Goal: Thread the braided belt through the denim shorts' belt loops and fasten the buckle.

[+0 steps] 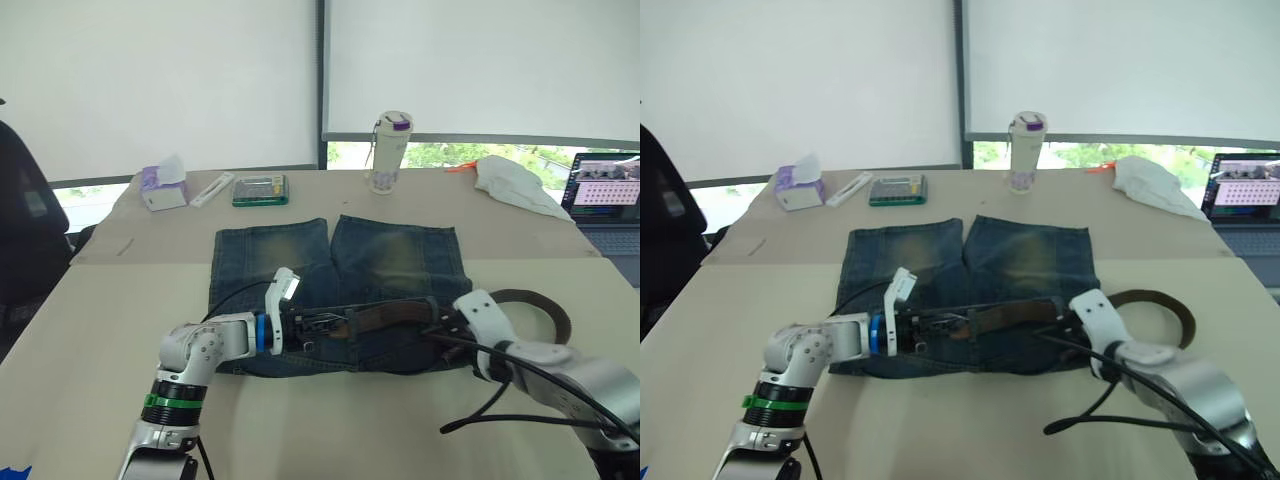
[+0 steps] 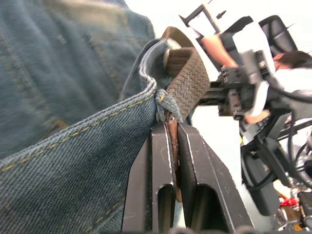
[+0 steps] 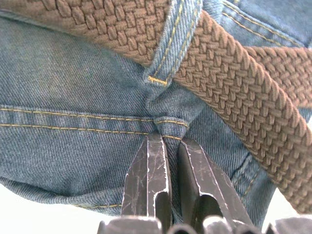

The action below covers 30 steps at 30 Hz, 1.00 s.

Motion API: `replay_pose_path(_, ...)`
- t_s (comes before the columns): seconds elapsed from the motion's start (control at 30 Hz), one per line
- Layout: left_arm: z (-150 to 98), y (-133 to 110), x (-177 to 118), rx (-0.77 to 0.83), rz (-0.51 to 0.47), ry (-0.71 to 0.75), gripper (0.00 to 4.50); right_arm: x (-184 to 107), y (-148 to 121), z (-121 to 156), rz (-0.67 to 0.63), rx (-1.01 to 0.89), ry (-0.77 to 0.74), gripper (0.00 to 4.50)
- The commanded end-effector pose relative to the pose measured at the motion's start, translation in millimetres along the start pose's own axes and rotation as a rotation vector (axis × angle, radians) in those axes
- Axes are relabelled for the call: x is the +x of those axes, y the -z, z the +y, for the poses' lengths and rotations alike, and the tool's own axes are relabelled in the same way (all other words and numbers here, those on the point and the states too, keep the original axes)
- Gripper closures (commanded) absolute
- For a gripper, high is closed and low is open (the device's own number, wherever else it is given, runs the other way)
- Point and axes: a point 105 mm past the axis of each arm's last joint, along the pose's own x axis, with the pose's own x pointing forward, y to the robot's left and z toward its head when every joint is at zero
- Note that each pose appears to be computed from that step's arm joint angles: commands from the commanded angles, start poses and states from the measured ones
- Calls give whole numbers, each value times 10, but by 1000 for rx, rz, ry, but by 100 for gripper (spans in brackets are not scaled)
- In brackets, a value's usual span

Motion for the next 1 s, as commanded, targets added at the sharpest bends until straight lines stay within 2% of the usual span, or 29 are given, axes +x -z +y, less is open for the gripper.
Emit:
replay_pose_path(0.03, -77, -200, 239, 69, -11, 56, 450, -294, 182, -629, 11, 128, 336, 446)
replay_pose_path(0.1, -65, -241, 381, 72, 10, 69, 450, -417, 315, -744, 31, 160, 413, 446)
replay_pose_path(0.2, -63, -245, 377, 37, 33, 82, 450, -424, 349, -701, 34, 160, 399, 446)
replay_pose_path(0.27, -25, -222, 228, 20, 58, 79, 450, -381, 351, -702, 38, 157, 402, 446)
replay_pose_path(0.37, 146, -194, -156, -9, 72, 15, 450, -344, 389, -781, 43, 153, 426, 446)
replay_pose_path(0.5, 220, -222, -414, -37, 59, -19, 450, -341, 414, -822, 38, 164, 415, 446)
replay_pose_path(0.6, 244, -213, -504, -41, 55, -29, 450, -343, 417, -845, 33, 128, 398, 446)
replay_pose_path(0.67, 192, -174, -460, -57, 54, 5, 450, -369, 325, -749, -14, 81, 299, 446)
replay_pose_path(0.73, 158, -136, -399, -82, 47, 33, 450, -447, 261, -611, -58, 75, 181, 353)
replay_pose_path(0.87, 78, -140, -312, -166, 9, 95, 450, -820, 47, -206, -202, 128, -138, 215)
replay_pose_path(0.97, 63, -151, -333, -180, 6, 112, 450, -1033, -130, 253, -296, 125, -404, 119)
replay_pose_path(1.0, 88, -140, -334, -175, 10, 101, 450, -1025, -164, 358, -303, 110, -435, 119)
